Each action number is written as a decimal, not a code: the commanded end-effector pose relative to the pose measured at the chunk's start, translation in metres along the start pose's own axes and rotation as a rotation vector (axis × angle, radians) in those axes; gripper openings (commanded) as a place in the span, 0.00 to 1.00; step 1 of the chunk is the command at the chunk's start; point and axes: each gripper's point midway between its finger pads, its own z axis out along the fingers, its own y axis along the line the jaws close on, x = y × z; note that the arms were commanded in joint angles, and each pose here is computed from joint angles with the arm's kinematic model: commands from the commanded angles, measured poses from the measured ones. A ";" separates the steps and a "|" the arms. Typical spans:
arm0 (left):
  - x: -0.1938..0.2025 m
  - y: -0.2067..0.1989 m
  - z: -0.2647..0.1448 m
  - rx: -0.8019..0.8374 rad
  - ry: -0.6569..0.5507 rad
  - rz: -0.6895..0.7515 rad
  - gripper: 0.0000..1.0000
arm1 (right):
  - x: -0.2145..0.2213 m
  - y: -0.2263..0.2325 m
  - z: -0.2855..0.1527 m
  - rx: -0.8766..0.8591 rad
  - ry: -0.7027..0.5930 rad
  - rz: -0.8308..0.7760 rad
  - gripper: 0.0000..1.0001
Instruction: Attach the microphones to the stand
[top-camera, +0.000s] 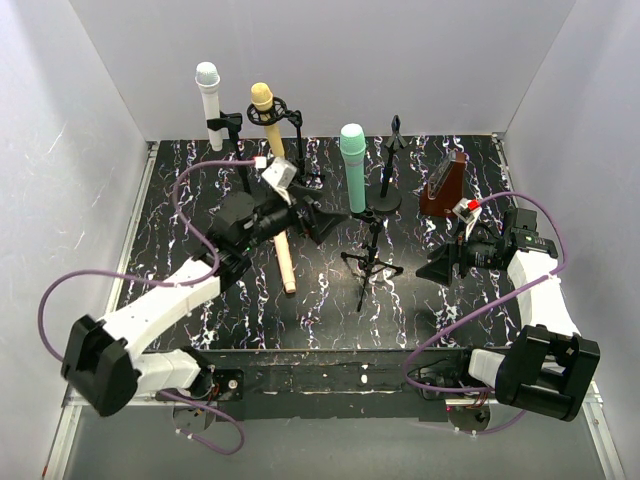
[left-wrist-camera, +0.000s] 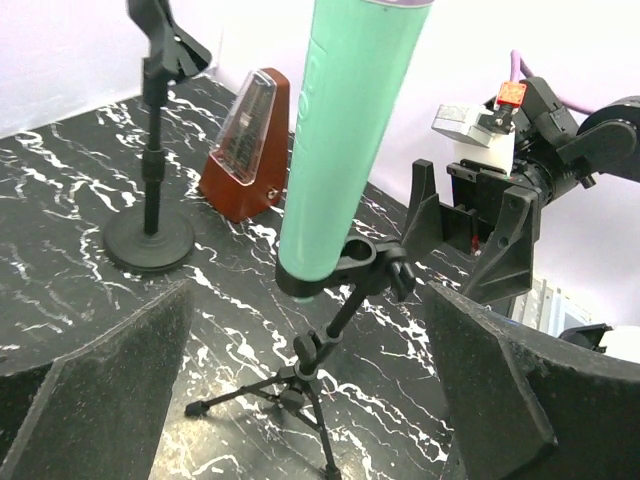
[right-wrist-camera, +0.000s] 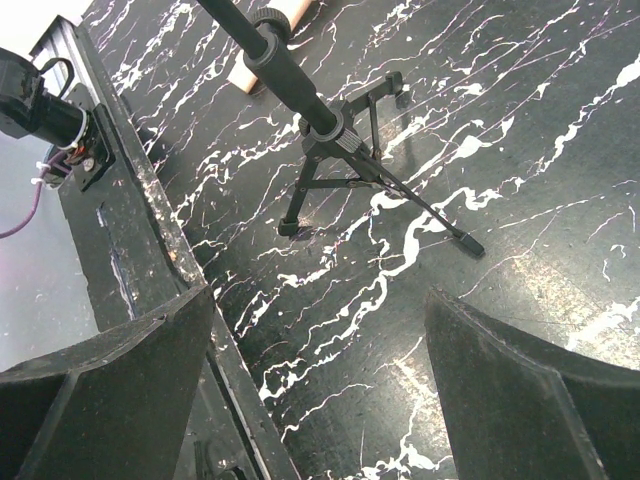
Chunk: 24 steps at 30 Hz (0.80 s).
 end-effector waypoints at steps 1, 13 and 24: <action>-0.012 0.007 -0.036 -0.121 -0.066 0.010 0.98 | -0.012 0.000 -0.003 0.003 -0.016 -0.043 0.91; 0.041 0.027 -0.099 -0.284 -0.133 -0.154 0.98 | -0.011 -0.001 -0.004 0.015 -0.013 -0.059 0.91; 0.110 0.033 -0.093 -0.285 0.085 -0.135 0.98 | -0.011 -0.001 -0.004 0.024 -0.023 -0.086 0.91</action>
